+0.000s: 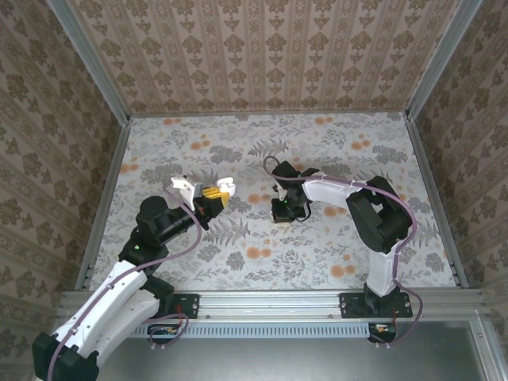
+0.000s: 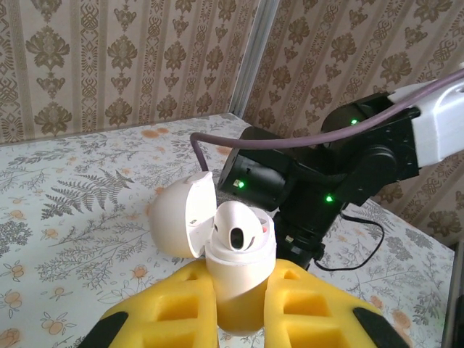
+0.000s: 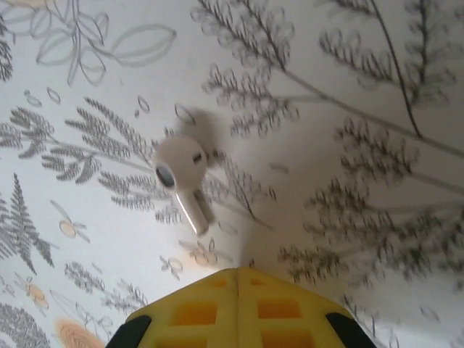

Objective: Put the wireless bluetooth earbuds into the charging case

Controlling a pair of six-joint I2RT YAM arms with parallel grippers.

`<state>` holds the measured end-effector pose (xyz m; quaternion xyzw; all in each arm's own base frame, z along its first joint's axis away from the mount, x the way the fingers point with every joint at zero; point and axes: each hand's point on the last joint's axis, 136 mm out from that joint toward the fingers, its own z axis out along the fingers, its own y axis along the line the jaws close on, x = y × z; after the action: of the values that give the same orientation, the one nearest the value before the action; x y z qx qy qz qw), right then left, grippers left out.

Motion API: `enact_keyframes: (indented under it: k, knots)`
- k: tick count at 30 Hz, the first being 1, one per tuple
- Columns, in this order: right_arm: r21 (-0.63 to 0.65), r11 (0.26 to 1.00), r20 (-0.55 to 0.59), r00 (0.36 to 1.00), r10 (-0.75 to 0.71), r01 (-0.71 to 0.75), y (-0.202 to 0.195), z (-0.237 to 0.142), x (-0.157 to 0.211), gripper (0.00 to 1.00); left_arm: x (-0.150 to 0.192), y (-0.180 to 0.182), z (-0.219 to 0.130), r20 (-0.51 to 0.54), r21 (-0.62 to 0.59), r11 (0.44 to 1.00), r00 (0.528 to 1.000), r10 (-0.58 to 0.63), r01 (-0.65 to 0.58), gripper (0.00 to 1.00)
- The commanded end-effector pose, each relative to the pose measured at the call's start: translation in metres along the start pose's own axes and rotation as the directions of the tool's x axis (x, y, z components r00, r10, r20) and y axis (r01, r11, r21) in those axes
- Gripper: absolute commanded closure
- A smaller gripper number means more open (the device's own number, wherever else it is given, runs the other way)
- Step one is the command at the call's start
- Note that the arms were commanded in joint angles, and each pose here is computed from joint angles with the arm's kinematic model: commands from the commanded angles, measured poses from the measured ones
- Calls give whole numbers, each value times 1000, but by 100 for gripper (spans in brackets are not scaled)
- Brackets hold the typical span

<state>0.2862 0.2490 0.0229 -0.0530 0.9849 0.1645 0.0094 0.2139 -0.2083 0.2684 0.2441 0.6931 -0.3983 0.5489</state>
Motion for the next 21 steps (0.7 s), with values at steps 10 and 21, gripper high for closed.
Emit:
enact_keyframes:
  k: [10, 21]
  knots:
    - [110, 987, 27, 993, -117, 113, 17, -33, -20, 66, -10, -2, 1, 35, 6, 1000, 999, 12, -12, 100]
    - [198, 958, -14, 978, -210, 208, 15, -16, -41, 59, -8, -2, 1, 26, 0, 1000, 999, 23, -23, 100]
